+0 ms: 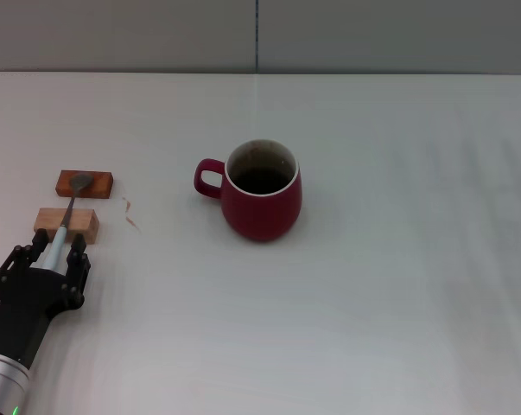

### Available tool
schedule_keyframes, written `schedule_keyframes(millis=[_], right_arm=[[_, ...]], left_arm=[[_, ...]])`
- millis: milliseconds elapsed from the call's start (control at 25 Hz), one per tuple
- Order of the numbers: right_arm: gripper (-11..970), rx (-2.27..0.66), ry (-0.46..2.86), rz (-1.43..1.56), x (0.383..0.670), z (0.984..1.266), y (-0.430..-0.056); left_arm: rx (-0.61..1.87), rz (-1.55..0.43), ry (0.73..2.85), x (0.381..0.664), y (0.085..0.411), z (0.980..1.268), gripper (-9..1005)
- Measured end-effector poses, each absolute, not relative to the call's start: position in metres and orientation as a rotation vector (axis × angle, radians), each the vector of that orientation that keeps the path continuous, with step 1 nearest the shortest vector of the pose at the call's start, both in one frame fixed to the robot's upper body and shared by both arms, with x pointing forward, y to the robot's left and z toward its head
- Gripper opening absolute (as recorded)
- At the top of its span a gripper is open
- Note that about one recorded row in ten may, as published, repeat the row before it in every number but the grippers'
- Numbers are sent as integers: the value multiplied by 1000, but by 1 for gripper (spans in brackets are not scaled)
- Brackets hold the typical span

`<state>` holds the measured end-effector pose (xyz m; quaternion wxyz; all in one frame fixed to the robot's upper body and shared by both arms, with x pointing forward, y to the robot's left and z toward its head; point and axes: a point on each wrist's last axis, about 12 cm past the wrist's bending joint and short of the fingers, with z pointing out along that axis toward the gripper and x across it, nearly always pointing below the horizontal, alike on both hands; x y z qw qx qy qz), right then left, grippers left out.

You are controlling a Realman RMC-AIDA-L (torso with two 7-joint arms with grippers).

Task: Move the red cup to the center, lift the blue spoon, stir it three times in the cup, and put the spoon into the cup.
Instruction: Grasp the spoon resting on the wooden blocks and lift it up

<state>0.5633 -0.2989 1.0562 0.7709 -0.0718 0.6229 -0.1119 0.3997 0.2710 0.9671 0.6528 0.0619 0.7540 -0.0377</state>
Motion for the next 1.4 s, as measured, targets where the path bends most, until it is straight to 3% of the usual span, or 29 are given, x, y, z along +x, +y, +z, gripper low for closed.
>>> schedule_keyframes(millis=[200, 800, 1400], right_arm=[[618, -155, 1350, -241, 563, 1056, -299], [616, -155, 1350, -241, 564, 1056, -298], [615, -157, 1351, -243, 563, 1056, -299]], left_arm=[[140, -86, 1710, 400, 271, 967, 472], [147, -89, 1709, 400, 270, 967, 290], [141, -89, 1708, 403, 269, 968, 274]])
